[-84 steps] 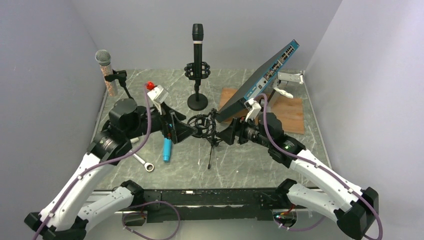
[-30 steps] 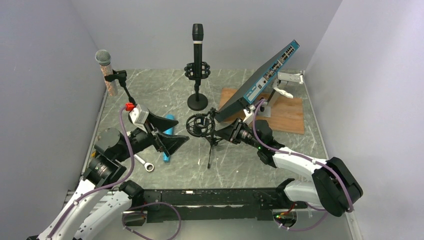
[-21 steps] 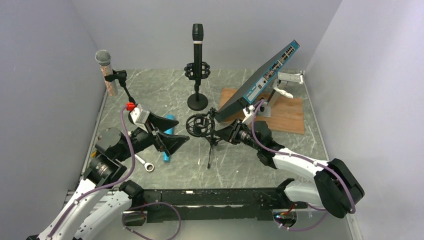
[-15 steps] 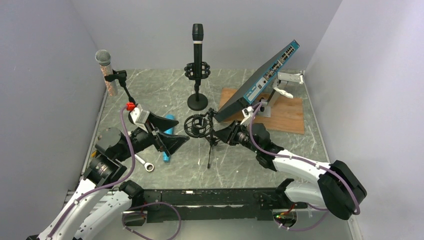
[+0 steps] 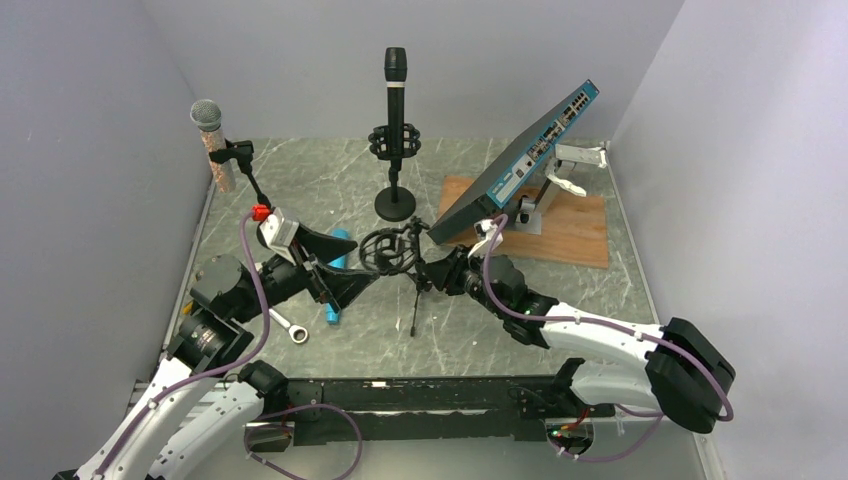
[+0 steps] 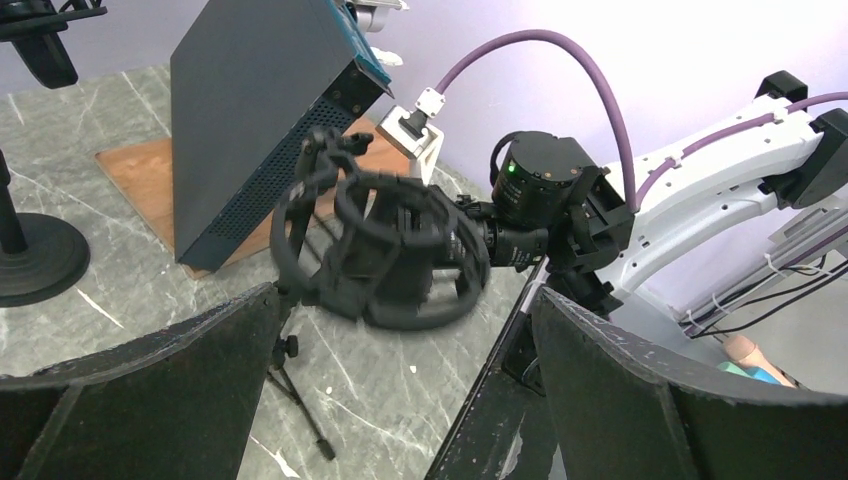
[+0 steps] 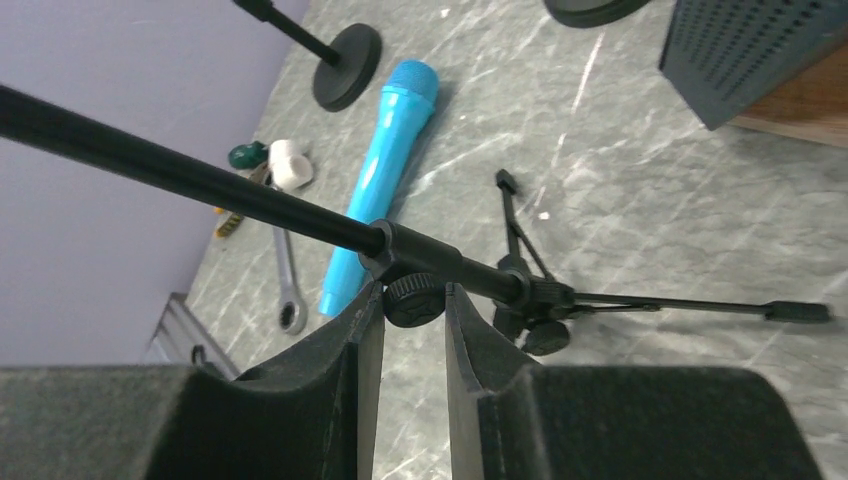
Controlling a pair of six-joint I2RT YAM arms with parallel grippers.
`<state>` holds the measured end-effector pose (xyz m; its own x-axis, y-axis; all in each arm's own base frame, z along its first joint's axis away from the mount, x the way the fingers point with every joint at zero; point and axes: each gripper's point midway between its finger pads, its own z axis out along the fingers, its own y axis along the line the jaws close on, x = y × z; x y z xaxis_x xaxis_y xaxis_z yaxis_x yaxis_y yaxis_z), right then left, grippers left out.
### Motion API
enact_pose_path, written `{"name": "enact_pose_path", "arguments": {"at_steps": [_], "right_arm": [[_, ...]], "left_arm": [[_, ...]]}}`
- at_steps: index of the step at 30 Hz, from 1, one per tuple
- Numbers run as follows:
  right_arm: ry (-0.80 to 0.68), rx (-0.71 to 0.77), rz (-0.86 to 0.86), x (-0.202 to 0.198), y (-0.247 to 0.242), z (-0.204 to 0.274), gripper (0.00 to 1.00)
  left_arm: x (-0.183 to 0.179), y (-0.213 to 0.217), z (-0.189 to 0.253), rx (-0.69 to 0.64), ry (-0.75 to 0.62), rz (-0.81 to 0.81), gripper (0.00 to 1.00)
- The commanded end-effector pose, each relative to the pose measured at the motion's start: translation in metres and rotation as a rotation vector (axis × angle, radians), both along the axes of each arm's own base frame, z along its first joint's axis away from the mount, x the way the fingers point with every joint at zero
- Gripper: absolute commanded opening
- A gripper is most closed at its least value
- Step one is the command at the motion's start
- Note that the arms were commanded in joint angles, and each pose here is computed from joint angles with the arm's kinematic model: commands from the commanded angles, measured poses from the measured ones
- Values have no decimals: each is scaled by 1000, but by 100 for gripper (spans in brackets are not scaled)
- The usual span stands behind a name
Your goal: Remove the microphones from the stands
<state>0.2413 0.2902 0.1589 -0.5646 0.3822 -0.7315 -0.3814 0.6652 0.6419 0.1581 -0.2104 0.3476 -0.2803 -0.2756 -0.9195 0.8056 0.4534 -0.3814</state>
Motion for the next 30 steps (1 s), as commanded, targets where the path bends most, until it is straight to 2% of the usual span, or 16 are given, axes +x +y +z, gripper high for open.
{"name": "enact_pose_path", "arguments": {"at_steps": [1, 9, 22, 30], "right_arm": [[96, -308, -89, -3, -40, -75, 0], [49, -450, -100, -10, -54, -95, 0], [-178, -743, -126, -10, -56, -69, 0], [-282, -864, -30, -17, -36, -65, 0]], "left_arm": [[0, -1, 9, -27, -21, -4, 99], [4, -1, 7, -14, -12, 11, 99], [16, 27, 5, -2, 3, 192, 99], [14, 29, 6, -3, 2, 197, 100]]}}
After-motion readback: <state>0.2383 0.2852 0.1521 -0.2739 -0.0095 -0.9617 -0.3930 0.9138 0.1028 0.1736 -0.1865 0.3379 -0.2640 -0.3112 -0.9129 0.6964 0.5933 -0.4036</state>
